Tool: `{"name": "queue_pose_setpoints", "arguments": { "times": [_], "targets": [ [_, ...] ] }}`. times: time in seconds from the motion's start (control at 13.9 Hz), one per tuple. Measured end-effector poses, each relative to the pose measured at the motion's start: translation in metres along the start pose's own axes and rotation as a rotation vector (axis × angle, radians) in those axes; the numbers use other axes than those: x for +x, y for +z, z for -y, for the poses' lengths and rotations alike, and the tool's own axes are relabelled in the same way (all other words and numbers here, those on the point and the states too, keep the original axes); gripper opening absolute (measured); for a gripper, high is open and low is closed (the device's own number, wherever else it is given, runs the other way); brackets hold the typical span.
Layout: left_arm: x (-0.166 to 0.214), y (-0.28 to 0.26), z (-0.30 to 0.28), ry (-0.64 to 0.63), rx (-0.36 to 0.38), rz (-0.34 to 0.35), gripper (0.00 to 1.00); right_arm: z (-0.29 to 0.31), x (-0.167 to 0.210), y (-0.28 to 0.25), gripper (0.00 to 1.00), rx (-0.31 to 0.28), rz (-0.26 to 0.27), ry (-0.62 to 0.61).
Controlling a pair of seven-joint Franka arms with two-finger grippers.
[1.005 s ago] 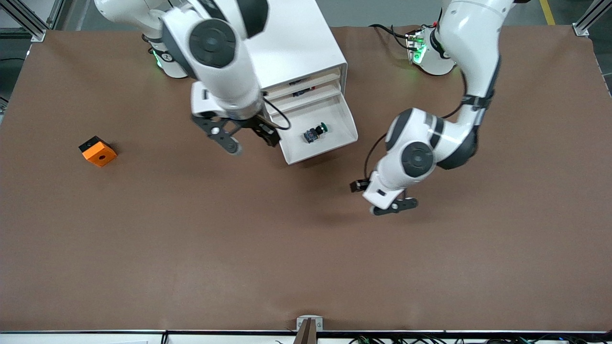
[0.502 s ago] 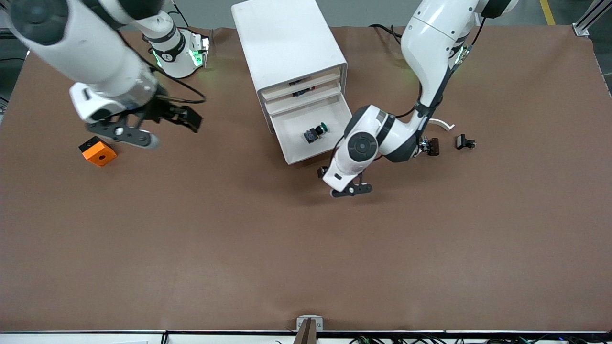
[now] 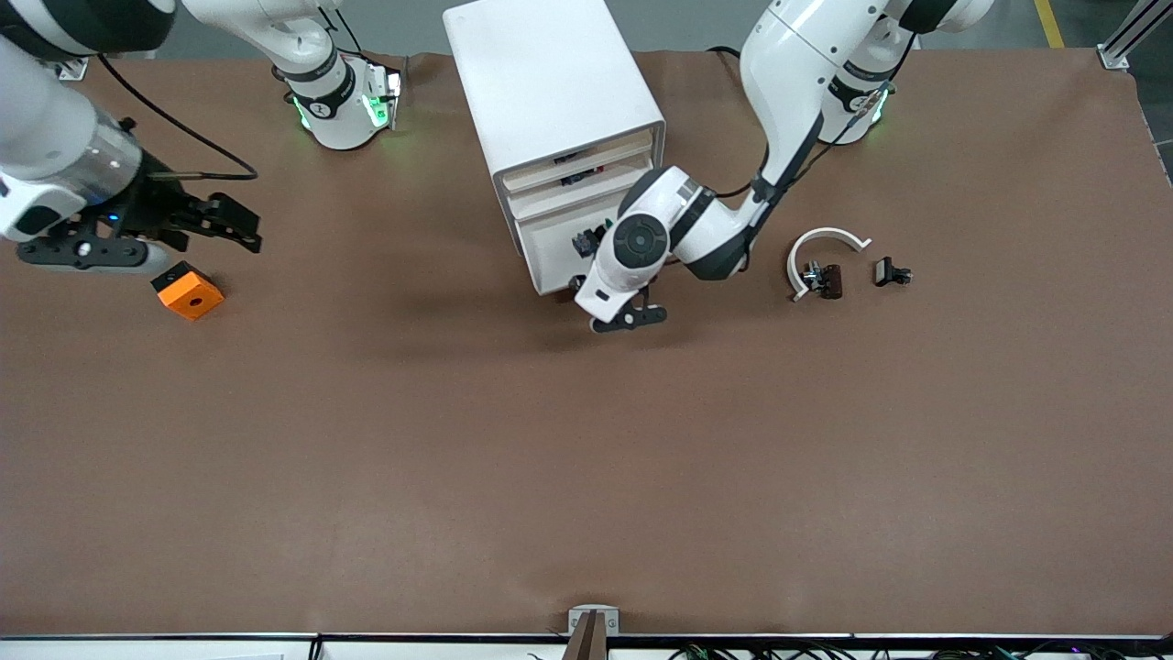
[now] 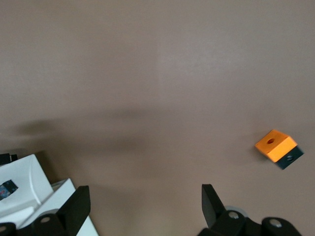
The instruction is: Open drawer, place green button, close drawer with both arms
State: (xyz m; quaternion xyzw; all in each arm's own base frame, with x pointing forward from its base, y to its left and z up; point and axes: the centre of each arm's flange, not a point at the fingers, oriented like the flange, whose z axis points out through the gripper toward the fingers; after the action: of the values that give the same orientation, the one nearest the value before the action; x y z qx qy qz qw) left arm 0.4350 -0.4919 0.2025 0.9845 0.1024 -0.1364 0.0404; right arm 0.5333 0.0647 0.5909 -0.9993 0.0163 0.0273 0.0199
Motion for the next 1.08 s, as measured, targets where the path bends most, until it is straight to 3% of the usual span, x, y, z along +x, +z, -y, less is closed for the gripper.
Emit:
{"name": "queue_pose_setpoints", "arguments": {
  "times": [0.43,0.65,0.86,1.08],
  "targets": [
    [-0.072,0.020,-0.028,-0.050,0.053,0.070,1.00,-0.058,0.003,-0.007,1.00,0.004,-0.014,-0.013],
    [-0.085,0.024,-0.032,-0.059,0.062,0.084,1.00,-0.054,0.001,-0.016,1.00,-0.025,-0.034,-0.029],
    [-0.094,0.027,-0.034,-0.051,0.068,0.088,1.00,-0.054,-0.001,-0.050,1.00,-0.038,-0.094,-0.031],
    [-0.095,0.027,-0.035,-0.050,0.068,0.087,1.00,-0.074,-0.005,-0.076,1.00,-0.038,-0.123,0.008]
  ]
}}
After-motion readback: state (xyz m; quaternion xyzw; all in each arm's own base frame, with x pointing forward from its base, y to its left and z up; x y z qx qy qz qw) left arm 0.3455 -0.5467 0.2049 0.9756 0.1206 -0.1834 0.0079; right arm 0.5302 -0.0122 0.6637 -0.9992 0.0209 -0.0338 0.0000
